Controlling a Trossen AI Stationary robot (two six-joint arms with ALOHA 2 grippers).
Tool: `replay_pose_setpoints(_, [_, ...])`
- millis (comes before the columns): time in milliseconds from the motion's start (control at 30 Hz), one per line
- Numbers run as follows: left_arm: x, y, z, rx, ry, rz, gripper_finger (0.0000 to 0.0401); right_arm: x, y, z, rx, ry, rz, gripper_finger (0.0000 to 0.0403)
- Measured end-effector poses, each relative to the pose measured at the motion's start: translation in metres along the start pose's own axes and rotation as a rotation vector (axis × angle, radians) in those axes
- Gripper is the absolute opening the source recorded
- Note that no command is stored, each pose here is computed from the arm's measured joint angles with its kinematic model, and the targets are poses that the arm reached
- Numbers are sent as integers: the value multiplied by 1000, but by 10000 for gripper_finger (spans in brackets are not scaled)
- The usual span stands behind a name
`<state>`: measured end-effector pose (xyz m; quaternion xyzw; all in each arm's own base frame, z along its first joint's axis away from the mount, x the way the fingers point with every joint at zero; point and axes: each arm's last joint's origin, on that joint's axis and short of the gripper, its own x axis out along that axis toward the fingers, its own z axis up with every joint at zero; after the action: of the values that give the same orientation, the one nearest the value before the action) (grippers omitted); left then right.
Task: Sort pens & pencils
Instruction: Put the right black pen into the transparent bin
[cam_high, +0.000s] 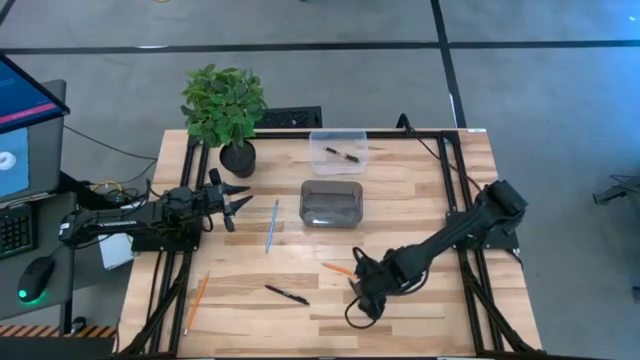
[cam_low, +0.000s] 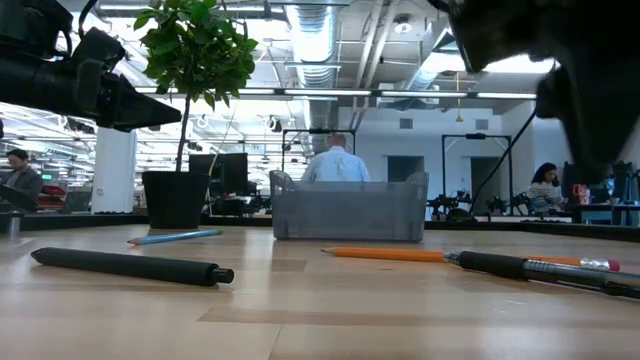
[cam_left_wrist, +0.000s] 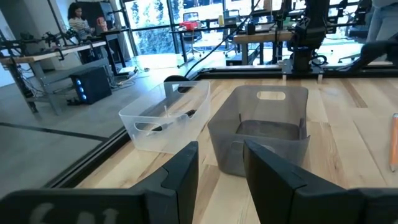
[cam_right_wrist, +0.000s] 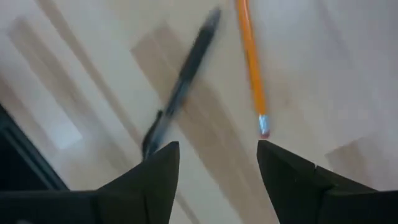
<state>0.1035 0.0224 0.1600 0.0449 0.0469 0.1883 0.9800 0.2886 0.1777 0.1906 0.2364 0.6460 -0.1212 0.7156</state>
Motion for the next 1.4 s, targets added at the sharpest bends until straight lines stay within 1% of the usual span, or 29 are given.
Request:
replay_pose_setpoints(167, [0,0,0,-2,0,0,118,13,11,-5,58,54,60,236])
replay_pose_setpoints(233, [0,0,0,-4,0,-1,118,13,17,-7,67,41,104,234])
replay_pose_setpoints(367, [0,0,0,-6,0,-1,118,13,23,-10,80,8,133,230])
replay_pose_setpoints(467, [0,0,0,-7,0,-1,118,13,24,-11,73,-24,123,227])
replay_pose_setpoints(733, [0,0,0,-7,0,-1,118,13,26,-10,74,-35,134,225])
replay_pose_setpoints(867, [0,0,0,-28,0,-1,118,25,26,-10,71,-14,110,225])
replay_pose_setpoints(933, [0,0,0,-54,0,-1,118,31,28,-9,70,-3,123,225])
replay_pose_setpoints(1067, [0,0,0,-97,0,-2,118,44,29,-12,69,25,85,225])
replay_pose_setpoints(1167, [0,0,0,-100,0,-2,118,48,29,-14,64,41,61,225])
replay_pose_setpoints(1233, [0,0,0,-100,0,-1,118,55,32,-12,65,43,74,225])
replay_pose_setpoints(1400, [0,0,0,-101,0,-2,118,63,29,-15,65,85,26,225])
